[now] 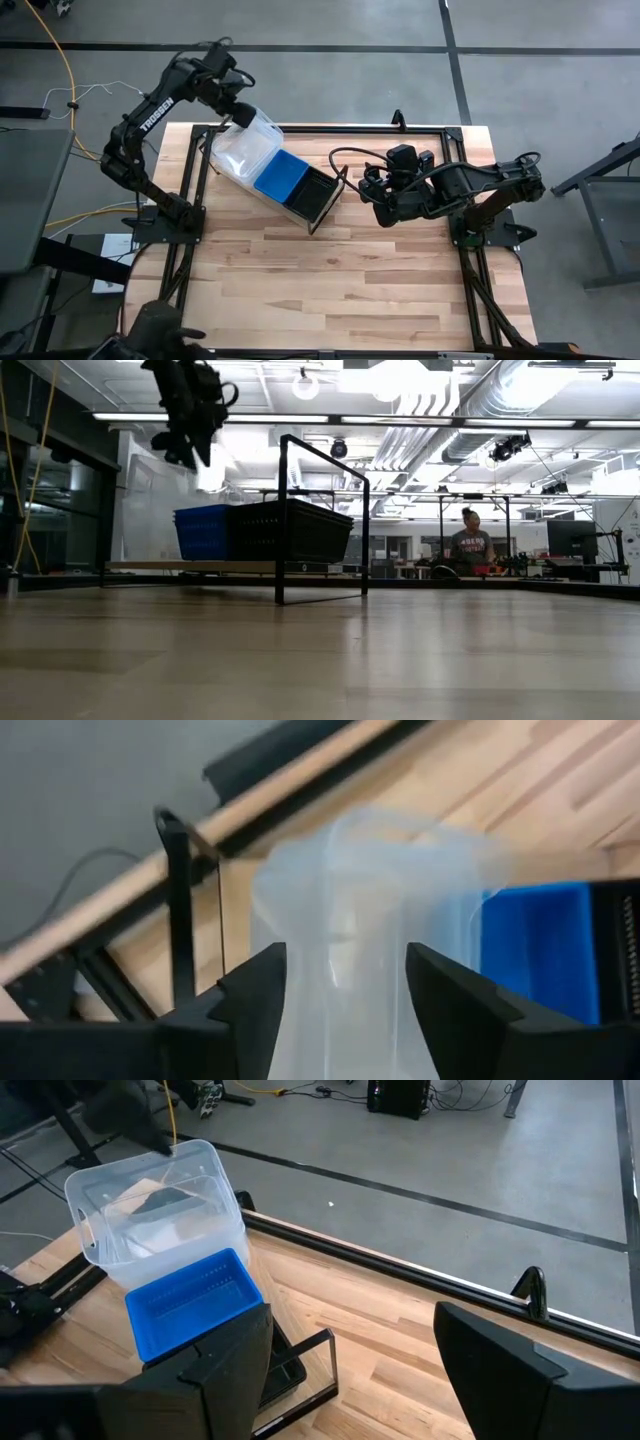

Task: Stack baskets on shelf by color
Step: Stack the transparent bin on top of the other transparent bins on the shelf

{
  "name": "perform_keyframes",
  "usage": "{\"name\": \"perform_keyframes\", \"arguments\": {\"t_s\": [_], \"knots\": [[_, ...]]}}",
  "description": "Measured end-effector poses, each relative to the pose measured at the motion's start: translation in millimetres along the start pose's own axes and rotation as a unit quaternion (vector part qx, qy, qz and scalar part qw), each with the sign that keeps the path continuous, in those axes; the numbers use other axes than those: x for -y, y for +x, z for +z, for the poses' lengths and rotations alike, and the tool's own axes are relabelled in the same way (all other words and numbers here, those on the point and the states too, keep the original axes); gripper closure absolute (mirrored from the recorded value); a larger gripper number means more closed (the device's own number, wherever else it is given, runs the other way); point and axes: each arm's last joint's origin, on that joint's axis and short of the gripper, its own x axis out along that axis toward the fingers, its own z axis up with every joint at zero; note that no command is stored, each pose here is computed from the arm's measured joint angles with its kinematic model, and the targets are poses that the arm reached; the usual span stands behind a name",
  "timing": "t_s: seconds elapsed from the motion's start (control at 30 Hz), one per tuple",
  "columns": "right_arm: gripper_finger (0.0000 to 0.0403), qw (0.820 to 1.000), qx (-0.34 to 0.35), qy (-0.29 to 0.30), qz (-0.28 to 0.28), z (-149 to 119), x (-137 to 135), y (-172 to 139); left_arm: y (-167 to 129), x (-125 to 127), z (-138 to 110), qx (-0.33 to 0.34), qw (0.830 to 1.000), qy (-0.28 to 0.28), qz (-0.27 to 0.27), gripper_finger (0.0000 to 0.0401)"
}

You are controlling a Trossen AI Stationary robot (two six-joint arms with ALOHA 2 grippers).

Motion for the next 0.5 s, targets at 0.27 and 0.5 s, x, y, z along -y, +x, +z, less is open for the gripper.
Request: {"name": "perform_keyframes", "arguments": {"t_s": [0.27, 0.5], "knots": [[0.0136, 1.000, 0.001, 0.000, 0.000, 0.0, 0.0, 0.0, -24.9, 24.0, 3.5, 0.020, 0.999, 0.040, 0.015, 0.0210], [0.0136, 1.000, 0.001, -0.002, -0.001, 0.0, 0.3, 0.0, -30.6, 97.4, -25.6, -0.006, 0.983, 0.170, 0.064, 0.0211]]}}
